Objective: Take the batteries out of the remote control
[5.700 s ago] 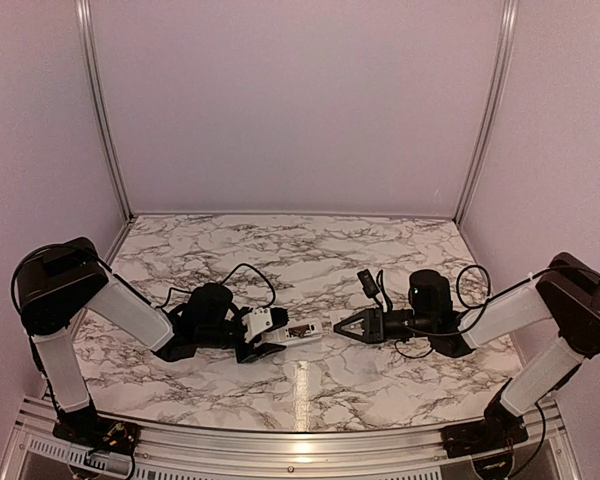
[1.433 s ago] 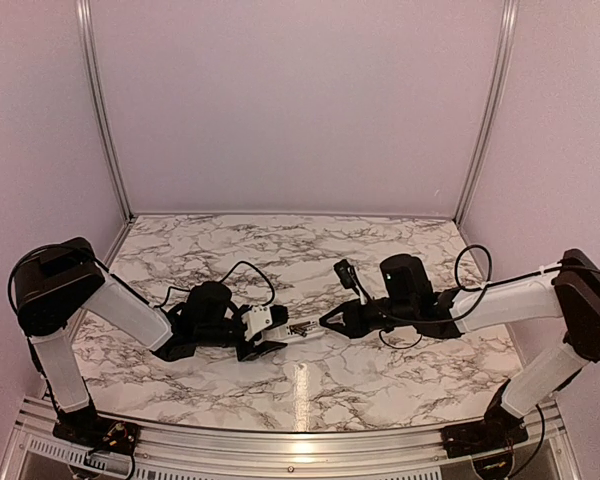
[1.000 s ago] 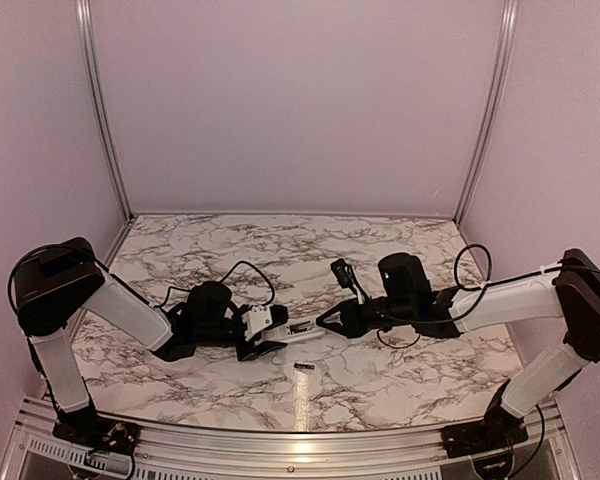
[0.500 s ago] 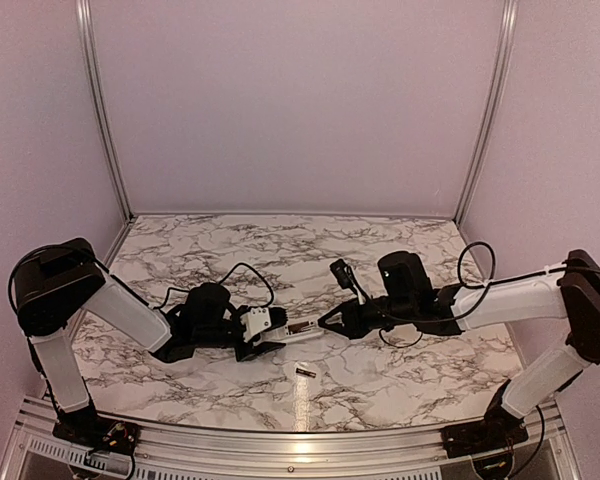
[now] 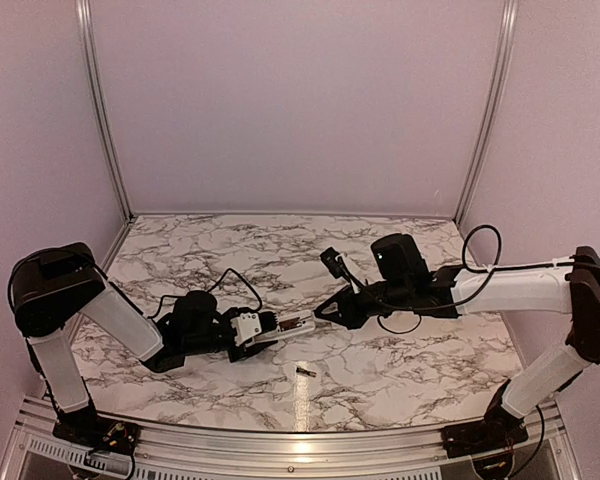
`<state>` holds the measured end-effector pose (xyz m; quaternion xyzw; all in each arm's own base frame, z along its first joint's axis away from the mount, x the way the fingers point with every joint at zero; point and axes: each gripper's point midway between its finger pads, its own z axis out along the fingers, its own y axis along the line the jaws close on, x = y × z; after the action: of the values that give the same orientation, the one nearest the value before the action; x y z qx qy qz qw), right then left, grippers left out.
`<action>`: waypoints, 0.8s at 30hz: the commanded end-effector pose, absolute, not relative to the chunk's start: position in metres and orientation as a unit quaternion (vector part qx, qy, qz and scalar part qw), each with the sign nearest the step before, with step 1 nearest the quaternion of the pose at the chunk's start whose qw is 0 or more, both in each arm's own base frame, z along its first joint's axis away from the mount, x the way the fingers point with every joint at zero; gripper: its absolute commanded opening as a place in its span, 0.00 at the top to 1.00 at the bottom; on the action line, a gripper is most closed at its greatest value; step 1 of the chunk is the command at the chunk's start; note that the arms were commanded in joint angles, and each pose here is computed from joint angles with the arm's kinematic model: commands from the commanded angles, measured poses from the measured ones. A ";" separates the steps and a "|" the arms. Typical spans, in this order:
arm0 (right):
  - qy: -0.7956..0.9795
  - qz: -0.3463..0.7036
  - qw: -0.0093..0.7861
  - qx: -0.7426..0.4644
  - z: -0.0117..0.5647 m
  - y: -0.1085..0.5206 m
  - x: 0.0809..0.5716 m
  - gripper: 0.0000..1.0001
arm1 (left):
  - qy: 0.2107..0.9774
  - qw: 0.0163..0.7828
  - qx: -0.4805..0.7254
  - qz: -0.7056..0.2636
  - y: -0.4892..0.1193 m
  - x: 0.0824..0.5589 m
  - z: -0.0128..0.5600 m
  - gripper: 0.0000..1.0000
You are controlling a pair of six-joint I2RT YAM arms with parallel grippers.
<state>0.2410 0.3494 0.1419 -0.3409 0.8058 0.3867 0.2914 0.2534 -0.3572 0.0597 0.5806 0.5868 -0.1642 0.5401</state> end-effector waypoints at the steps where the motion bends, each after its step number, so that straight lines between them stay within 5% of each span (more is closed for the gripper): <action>1: 0.794 0.386 0.288 -0.371 0.150 0.354 0.236 1.00 | 0.559 0.584 0.573 -0.129 -0.353 0.259 0.084 1.00; 24: 0.817 0.361 0.256 -0.368 0.153 0.361 0.246 1.00 | 0.553 0.583 0.590 -0.074 -0.347 0.262 0.077 1.00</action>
<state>0.2400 0.3562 0.1550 -0.3764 0.8024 0.3769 0.2693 0.2638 -0.3462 0.0654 0.5934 0.5670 -0.0797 0.5657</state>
